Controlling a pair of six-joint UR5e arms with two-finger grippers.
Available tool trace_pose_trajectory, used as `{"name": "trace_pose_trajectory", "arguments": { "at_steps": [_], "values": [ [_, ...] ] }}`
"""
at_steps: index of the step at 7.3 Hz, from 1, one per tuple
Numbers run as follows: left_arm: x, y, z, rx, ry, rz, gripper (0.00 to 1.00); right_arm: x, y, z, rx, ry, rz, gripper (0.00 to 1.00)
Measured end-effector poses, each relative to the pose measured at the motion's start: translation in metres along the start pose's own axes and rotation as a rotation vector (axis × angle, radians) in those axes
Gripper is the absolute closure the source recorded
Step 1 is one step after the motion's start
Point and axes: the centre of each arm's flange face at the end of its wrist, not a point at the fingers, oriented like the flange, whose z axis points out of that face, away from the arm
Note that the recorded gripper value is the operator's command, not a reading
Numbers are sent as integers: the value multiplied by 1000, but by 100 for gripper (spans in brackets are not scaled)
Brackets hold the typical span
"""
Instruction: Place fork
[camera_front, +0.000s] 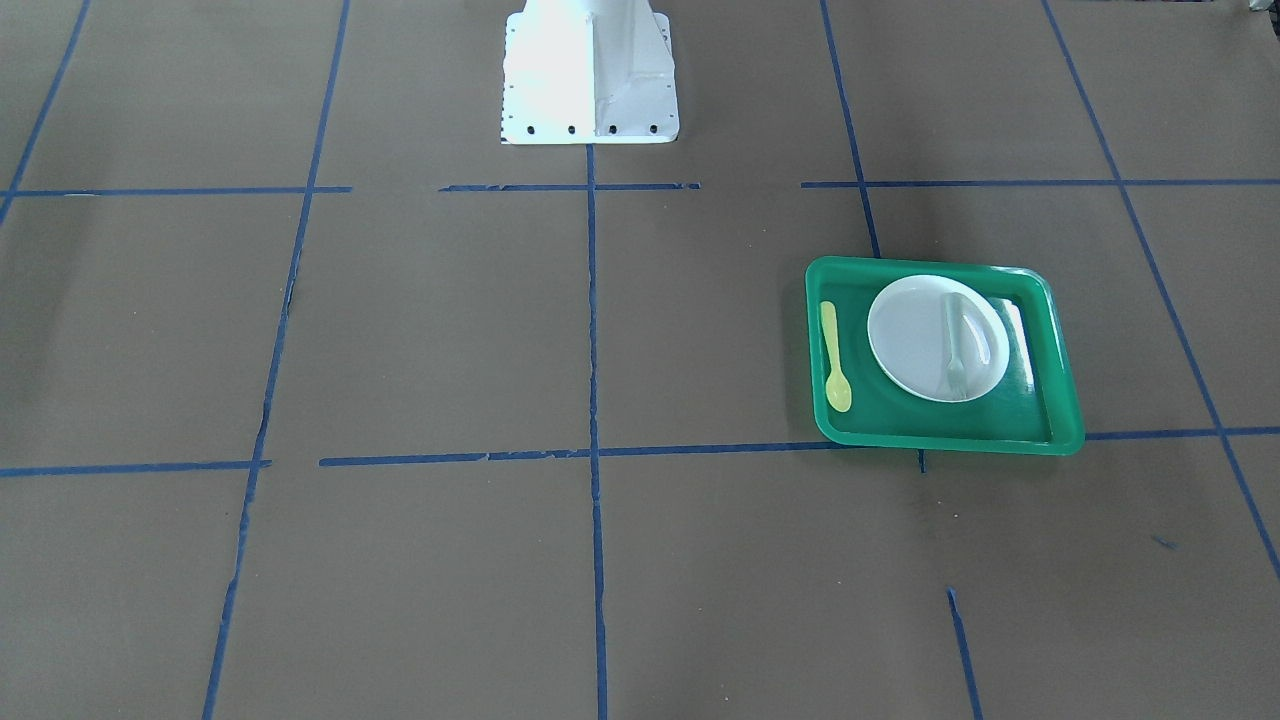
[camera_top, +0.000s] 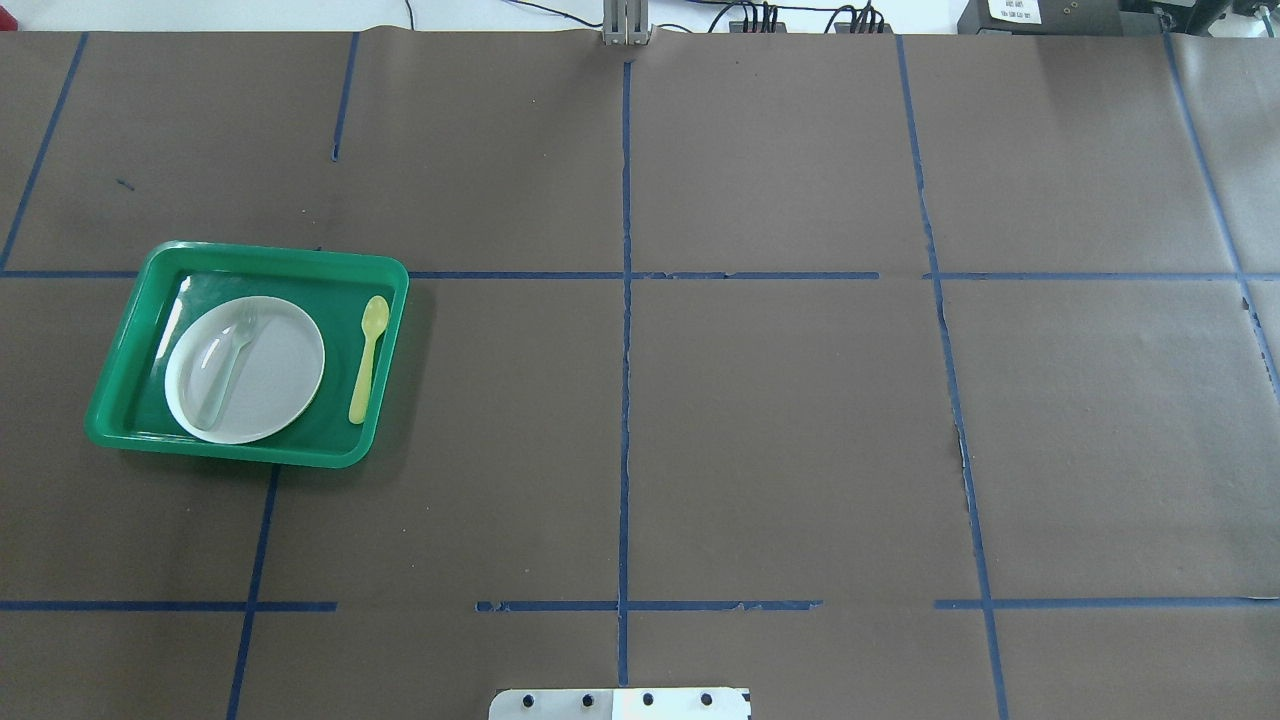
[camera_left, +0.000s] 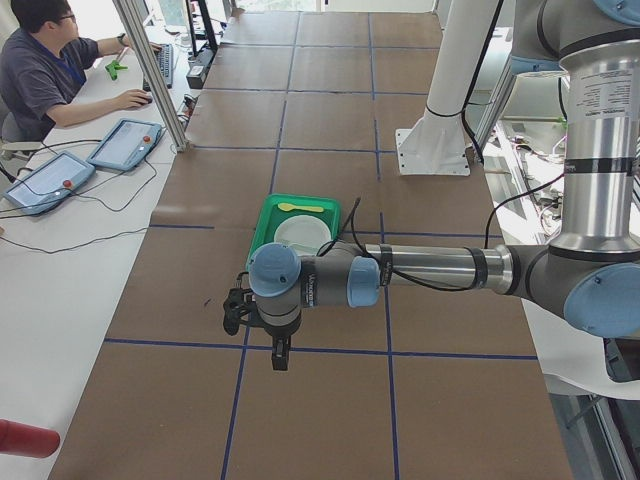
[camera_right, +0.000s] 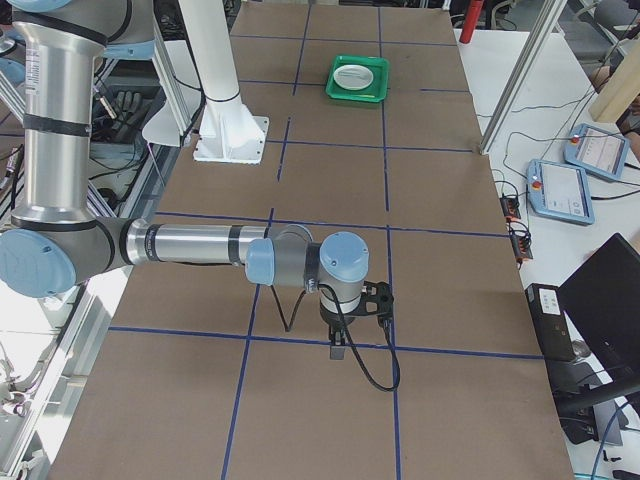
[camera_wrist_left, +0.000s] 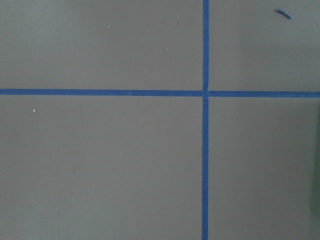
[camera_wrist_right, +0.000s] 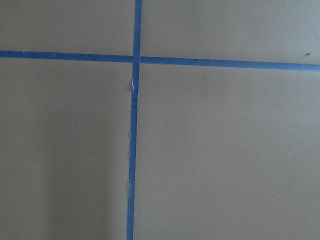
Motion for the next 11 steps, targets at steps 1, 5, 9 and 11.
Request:
{"name": "trace_pose_trajectory", "arguments": {
  "at_steps": [1,5,9,11],
  "values": [
    [0,0,0,1,-1,3,0,0,0,0,0,0,0,0],
    [23,-12,2,44,-6,69,0,0,0,0,0,0,-1,0],
    [189,-17,-3,54,58,8,0,0,0,0,0,0,0,0],
    [274,-8,15,13,105,-6,0,0,0,0,0,0,-1,0]
  ]
}}
